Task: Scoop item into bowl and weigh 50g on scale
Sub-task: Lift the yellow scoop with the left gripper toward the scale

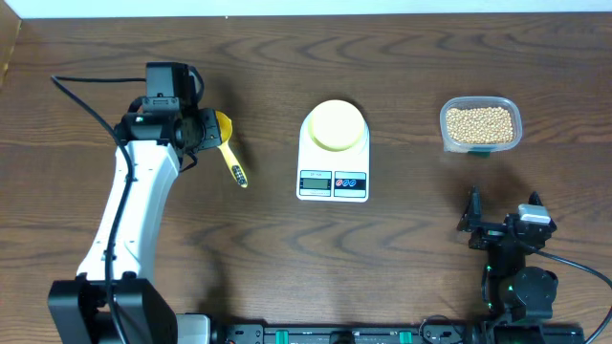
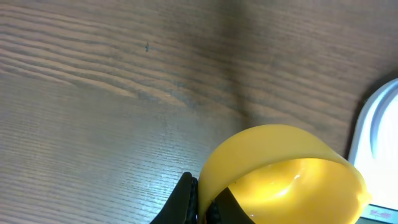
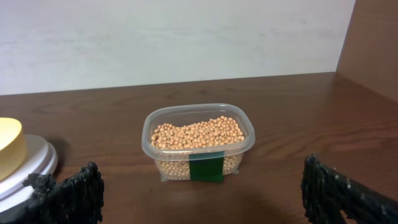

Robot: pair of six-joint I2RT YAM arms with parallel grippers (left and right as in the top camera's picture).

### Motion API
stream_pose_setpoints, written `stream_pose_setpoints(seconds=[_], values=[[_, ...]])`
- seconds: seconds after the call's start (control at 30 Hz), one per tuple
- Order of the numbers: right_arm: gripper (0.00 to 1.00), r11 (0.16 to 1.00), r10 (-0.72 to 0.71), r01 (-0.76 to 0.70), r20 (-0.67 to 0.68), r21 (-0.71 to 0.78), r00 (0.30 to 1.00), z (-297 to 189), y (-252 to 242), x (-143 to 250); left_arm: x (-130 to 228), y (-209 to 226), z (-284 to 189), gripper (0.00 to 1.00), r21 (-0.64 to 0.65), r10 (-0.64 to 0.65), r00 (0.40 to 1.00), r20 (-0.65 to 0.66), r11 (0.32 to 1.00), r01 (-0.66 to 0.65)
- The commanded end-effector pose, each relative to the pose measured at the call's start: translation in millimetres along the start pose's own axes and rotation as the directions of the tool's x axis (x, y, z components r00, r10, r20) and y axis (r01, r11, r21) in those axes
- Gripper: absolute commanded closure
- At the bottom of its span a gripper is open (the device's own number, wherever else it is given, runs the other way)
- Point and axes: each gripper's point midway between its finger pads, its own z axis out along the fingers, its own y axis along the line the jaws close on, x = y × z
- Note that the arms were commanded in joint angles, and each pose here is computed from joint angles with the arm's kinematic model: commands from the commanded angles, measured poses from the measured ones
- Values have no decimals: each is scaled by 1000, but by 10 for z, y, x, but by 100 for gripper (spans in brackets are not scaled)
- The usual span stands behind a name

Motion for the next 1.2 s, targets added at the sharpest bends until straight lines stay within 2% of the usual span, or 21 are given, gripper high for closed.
stream_pose_setpoints(seconds=[0.0, 0.17, 0.4, 0.7, 1.0, 1.17], values=[[1, 1000, -12, 12, -1, -11, 1000, -3, 26, 7, -55, 17, -86, 92, 2, -84, 996, 25, 996, 84], [1, 1000, -12, 12, -1, -11, 1000, -3, 26, 7, -48, 19, -86, 92, 4, -216, 976, 22, 976, 215], [1, 1000, -12, 12, -1, -11, 1000, -3, 26, 7, 106, 48, -87, 92, -28, -410, 911, -32, 912, 410], [1, 1000, -12, 12, -1, -11, 1000, -3, 26, 7, 210, 65, -92, 92, -56, -456, 888, -64, 890, 453], [1, 1000, -12, 12, -1, -11, 1000, -3, 26, 7, 403, 59, -116, 93, -124, -718, 688, -105, 696, 707], [1, 1000, -12, 12, 0, -11, 1000, -3, 26, 5, 446, -130, -132, 92, -84, -773, 604, -193, 626, 775]])
